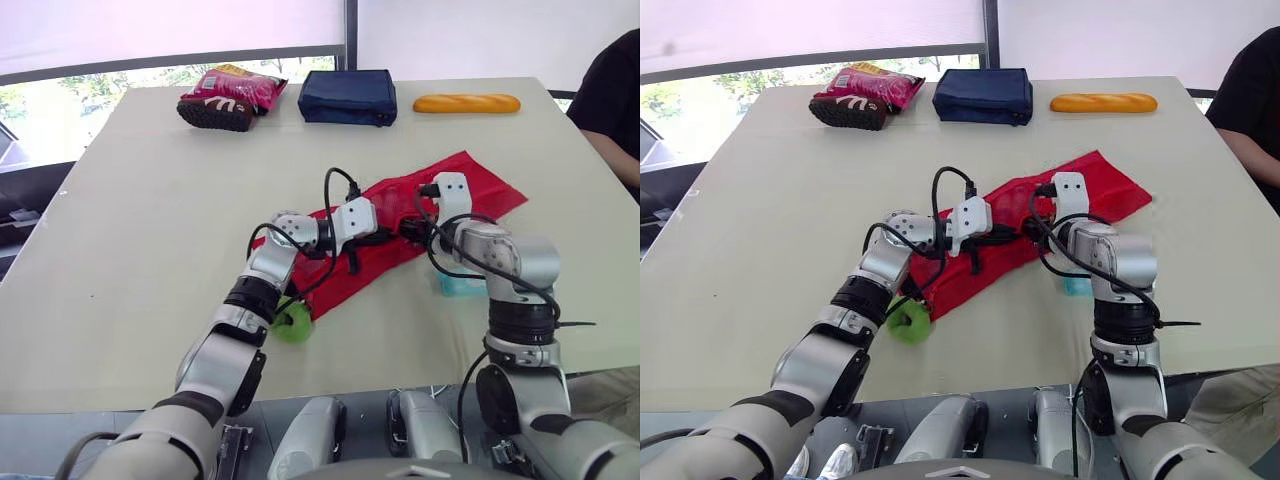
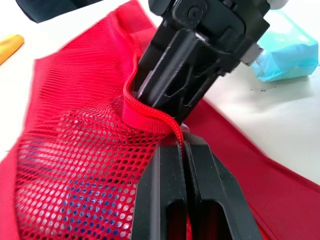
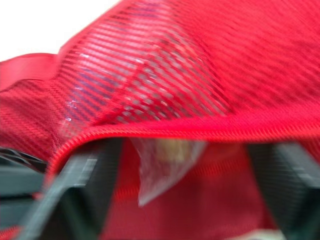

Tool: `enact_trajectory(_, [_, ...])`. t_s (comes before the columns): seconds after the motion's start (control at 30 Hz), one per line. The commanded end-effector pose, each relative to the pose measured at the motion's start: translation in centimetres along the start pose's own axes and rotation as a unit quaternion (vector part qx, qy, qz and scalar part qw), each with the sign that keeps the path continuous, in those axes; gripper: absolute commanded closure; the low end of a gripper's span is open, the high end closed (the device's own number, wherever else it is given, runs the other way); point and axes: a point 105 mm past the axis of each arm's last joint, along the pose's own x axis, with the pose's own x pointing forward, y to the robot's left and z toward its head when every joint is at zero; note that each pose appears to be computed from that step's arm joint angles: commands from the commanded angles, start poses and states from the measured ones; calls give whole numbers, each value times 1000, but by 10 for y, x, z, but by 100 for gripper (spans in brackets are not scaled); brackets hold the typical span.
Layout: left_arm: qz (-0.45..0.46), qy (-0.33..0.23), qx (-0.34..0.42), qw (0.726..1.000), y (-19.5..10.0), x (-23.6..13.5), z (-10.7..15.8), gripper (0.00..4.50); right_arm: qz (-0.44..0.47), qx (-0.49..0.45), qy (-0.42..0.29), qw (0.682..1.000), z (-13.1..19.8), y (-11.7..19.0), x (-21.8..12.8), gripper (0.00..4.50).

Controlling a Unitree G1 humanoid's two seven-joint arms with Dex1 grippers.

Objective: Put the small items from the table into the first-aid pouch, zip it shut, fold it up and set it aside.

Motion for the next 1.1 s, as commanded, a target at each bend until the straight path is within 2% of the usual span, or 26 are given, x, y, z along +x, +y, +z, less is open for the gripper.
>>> enact_trajectory(0.03, [7, -13, 11, 1000, 7, 1, 8, 450, 45, -45, -38, 997, 14, 15, -12, 4])
enact_trajectory(0.3, [28, -5, 3, 1000, 23, -7, 3, 450, 80, -118, -32, 989, 0, 11, -32, 4])
enact_trajectory(0.33, [30, -6, -2, 1000, 25, -8, 2, 450, 84, -138, -44, 986, 1, 11, -35, 27])
enact_trajectory(0.4, [29, -9, -11, 999, 26, -10, 1, 450, 89, -168, -58, 980, 2, 10, -40, 89])
enact_trajectory(0.43, [27, -11, -12, 999, 26, -11, 1, 450, 90, -174, -59, 979, 1, 10, -42, 135])
enact_trajectory(0.53, [1, -48, -46, 998, 23, -15, 7, 450, 87, -224, -65, 969, -5, 10, -41, 284])
enact_trajectory(0.63, [-19, -58, -66, 996, 21, -18, 8, 450, 80, -252, -67, 962, -11, 9, -37, 447])
enact_trajectory(1.1, [-53, -68, -66, 994, 15, -19, 10, 450, 84, -243, -83, 963, -11, 19, -14, 447])
